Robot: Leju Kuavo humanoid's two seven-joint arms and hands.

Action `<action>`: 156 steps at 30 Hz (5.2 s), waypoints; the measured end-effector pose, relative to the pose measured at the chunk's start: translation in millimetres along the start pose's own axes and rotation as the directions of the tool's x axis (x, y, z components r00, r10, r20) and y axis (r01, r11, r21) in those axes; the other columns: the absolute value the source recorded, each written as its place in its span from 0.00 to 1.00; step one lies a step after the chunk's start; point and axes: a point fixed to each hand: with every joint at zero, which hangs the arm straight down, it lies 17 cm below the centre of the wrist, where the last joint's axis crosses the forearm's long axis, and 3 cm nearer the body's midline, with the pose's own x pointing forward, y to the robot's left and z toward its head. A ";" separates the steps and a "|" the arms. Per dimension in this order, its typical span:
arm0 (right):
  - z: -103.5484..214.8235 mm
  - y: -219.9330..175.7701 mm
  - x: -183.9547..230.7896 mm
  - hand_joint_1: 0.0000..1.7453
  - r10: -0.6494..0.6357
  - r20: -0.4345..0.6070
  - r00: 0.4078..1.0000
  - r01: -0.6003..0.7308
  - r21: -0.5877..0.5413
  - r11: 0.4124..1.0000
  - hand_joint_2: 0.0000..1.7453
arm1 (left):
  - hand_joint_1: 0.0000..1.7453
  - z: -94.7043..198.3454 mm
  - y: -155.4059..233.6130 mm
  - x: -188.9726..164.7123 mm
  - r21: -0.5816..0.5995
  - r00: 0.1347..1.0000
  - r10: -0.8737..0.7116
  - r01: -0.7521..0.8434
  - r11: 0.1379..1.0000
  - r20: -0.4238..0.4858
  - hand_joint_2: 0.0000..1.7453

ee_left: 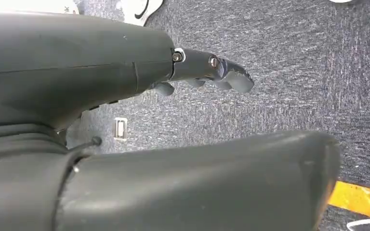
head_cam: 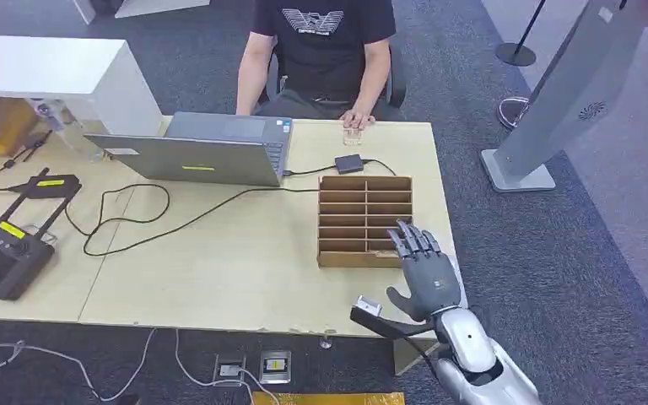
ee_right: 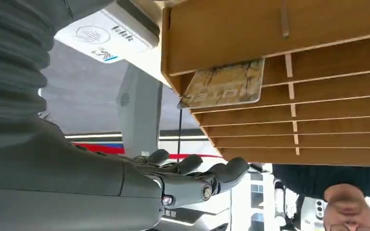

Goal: Pass the card to the sensor for recognition and then transmit it.

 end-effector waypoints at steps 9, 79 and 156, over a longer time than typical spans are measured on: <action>-7.9 -0.6 2.5 0.00 0.003 0.002 1.000 -0.003 0.002 1.000 1.00 | 0.00 -0.1 1.2 2.1 0.001 1.000 -0.006 0.006 1.000 0.007 0.00; -19.7 13.5 8.6 1.00 -0.045 0.012 0.999 0.045 0.019 0.999 1.00 | 0.00 0.0 5.4 1.6 -0.001 0.998 -0.058 0.059 0.998 0.018 0.00; -129.5 -174.5 -90.2 0.00 0.126 -0.224 0.966 -0.189 -0.288 0.939 0.00 | 0.00 -0.8 12.8 -2.7 0.019 0.999 -0.011 0.012 1.000 -0.032 0.00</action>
